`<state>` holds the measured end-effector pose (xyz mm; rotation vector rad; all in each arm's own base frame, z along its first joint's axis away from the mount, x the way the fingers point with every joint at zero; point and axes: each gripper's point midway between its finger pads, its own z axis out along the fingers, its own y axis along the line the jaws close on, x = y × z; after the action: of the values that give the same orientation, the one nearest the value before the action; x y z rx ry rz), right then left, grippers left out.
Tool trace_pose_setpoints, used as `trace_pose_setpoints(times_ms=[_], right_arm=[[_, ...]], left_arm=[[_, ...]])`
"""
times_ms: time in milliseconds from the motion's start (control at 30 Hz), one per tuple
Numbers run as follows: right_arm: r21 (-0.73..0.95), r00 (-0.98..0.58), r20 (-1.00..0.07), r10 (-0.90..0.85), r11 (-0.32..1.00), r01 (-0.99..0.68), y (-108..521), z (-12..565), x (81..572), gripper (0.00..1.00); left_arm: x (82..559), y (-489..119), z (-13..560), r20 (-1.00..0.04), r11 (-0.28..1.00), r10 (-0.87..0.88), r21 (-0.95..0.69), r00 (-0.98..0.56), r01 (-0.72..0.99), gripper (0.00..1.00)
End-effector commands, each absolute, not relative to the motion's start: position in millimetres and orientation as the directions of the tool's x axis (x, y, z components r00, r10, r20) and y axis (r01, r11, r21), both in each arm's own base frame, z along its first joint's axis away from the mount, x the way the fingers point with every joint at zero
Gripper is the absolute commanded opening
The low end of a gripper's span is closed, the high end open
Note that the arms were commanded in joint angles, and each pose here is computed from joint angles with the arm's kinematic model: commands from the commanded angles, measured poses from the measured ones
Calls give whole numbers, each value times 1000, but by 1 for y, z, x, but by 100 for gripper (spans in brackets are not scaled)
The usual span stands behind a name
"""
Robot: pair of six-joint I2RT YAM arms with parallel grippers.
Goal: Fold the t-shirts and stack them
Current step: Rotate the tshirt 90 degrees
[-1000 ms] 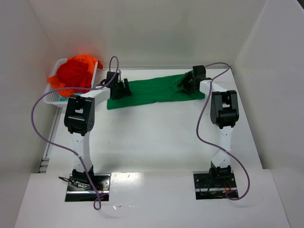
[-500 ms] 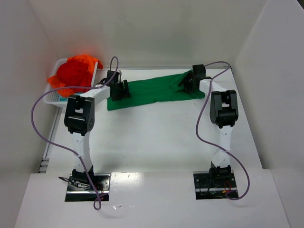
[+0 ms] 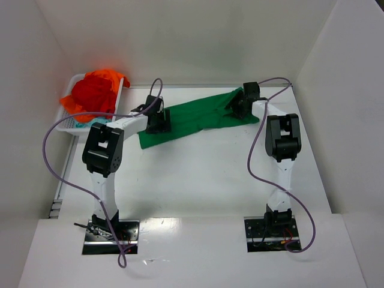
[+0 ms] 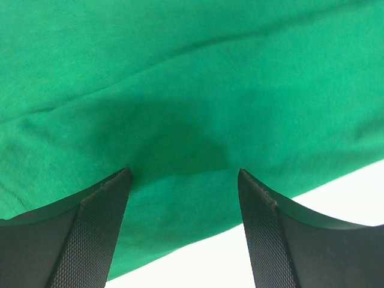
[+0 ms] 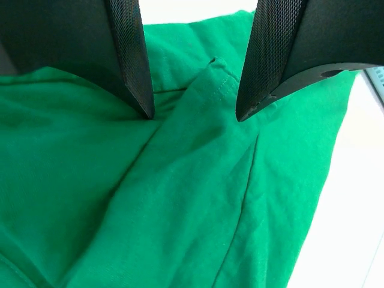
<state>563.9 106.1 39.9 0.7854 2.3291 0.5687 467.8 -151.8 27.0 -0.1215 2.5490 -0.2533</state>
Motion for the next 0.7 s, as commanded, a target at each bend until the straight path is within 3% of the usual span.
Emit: trace_pose_setpoints(times_ms=[0, 467, 667], right_arm=[[548, -613, -450, 649, 743, 384, 93, 60, 562, 63], [536, -626, -459, 631, 758, 371, 87, 58, 542, 63], [530, -640, -462, 614, 770, 356, 89, 49, 551, 64]], left_arm=[[378, -172, -10, -278, 981, -85, -193, -957, -31, 80], [207, -257, -1, -58, 943, 168, -283, -984, 178, 77], [161, -296, 14, -33, 872, 323, -379, -946, 311, 77]])
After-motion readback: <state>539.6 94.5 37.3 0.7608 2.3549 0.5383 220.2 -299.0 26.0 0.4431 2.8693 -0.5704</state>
